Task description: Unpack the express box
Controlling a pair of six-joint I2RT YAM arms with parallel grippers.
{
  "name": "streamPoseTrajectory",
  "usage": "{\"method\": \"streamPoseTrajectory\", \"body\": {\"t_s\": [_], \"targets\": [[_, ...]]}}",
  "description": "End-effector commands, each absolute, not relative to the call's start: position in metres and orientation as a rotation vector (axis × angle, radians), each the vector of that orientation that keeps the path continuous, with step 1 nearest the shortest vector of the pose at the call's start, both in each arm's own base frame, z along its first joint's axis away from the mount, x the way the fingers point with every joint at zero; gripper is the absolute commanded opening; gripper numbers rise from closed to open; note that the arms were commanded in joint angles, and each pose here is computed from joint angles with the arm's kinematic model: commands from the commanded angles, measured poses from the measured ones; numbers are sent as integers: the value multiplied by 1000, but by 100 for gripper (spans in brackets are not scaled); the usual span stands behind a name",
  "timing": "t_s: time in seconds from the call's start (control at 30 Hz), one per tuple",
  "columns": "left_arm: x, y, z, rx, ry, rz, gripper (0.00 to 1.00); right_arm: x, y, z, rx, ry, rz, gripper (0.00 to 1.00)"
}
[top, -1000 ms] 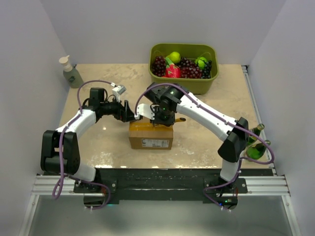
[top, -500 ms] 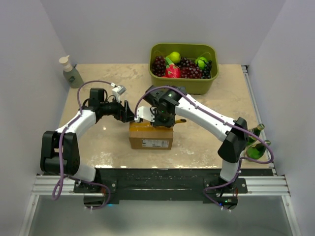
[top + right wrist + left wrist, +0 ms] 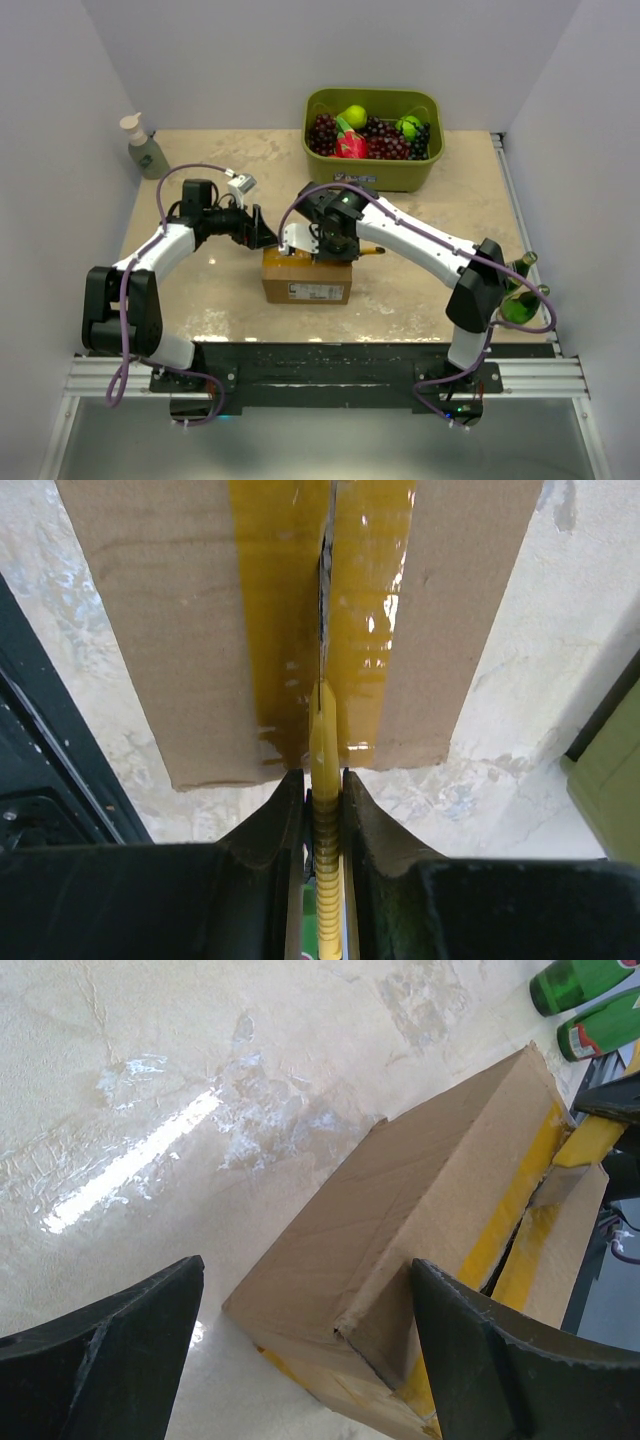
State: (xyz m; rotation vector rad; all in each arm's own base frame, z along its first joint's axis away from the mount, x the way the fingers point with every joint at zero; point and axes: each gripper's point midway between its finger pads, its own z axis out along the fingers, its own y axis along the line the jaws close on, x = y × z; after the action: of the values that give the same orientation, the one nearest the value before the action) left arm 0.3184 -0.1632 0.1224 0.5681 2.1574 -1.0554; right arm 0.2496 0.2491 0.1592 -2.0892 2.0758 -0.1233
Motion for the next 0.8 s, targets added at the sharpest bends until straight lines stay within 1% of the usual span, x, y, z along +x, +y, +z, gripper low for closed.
{"method": "streamPoseTrajectory", "body": {"t_s": [0.0,0.3,0.77], "targets": [[313,-146,85,567,2283,-898,88,240,203,172,-2185,2125,-280,0],[315,-146,85,566,2279,-892,88,250,181,175,-2210,2114,-361,0],[314,-146,85,569,2281,-892,88,238,164,169,-2246,2129,-390,0]]}}
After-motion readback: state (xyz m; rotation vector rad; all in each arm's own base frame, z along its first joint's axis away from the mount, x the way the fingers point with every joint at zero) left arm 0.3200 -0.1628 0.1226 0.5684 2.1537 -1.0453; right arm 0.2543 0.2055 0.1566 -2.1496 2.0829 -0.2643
